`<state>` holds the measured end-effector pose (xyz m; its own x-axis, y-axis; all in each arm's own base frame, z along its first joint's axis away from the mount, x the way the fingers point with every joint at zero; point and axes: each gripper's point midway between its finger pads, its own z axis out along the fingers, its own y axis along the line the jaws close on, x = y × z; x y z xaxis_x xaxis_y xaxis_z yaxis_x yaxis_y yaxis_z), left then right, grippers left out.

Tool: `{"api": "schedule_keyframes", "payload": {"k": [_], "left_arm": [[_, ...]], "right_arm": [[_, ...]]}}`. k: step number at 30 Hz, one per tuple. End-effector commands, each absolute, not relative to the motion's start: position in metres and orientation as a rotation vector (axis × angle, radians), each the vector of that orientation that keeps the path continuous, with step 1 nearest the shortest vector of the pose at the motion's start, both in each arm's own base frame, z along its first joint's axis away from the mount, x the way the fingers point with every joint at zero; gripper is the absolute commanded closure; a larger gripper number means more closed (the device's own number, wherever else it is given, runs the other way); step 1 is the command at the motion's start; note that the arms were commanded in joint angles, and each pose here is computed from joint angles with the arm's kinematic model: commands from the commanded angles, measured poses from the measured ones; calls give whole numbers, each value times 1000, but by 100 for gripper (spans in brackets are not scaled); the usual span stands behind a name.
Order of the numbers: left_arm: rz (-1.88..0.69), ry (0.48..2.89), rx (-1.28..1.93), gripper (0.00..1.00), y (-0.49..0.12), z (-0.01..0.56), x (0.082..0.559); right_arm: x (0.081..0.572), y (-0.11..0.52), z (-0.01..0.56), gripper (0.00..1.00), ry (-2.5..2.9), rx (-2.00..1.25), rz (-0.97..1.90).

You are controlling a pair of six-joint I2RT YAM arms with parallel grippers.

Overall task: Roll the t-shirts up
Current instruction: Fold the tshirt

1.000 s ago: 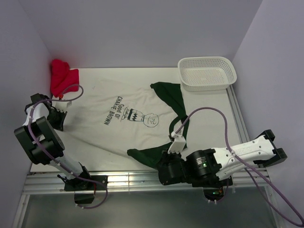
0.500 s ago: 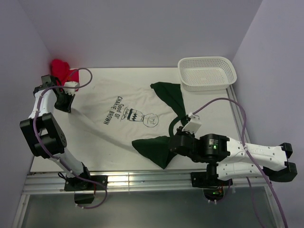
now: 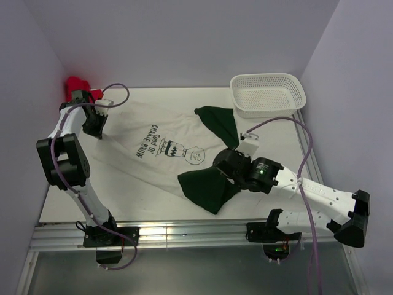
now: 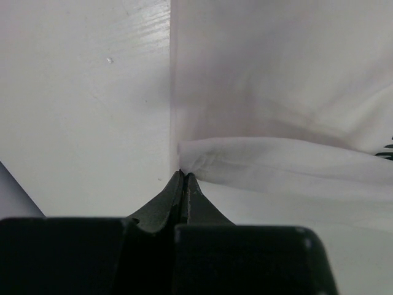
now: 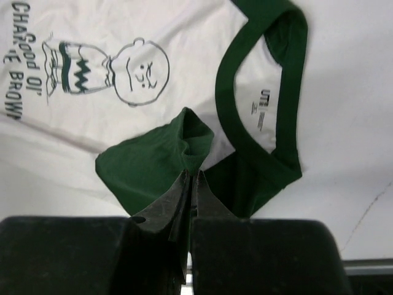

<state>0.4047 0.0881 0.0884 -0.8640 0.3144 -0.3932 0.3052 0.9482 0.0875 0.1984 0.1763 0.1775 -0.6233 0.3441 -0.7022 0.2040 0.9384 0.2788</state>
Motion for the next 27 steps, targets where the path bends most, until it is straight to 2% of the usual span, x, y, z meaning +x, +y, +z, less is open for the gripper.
{"api": "schedule_keyframes", "payload": {"k": [1,16,27], "left_arm": [[89,2628,399,100,93,107,426],[150,2647,401,100,81,90,457],[185,2641,438,100,79,88,454]], "right_arm": [[219,172,188,100,2197,373,204],[252,158,161,100,2232,406,74],[246,169,167,100,2235,400,182]]}}
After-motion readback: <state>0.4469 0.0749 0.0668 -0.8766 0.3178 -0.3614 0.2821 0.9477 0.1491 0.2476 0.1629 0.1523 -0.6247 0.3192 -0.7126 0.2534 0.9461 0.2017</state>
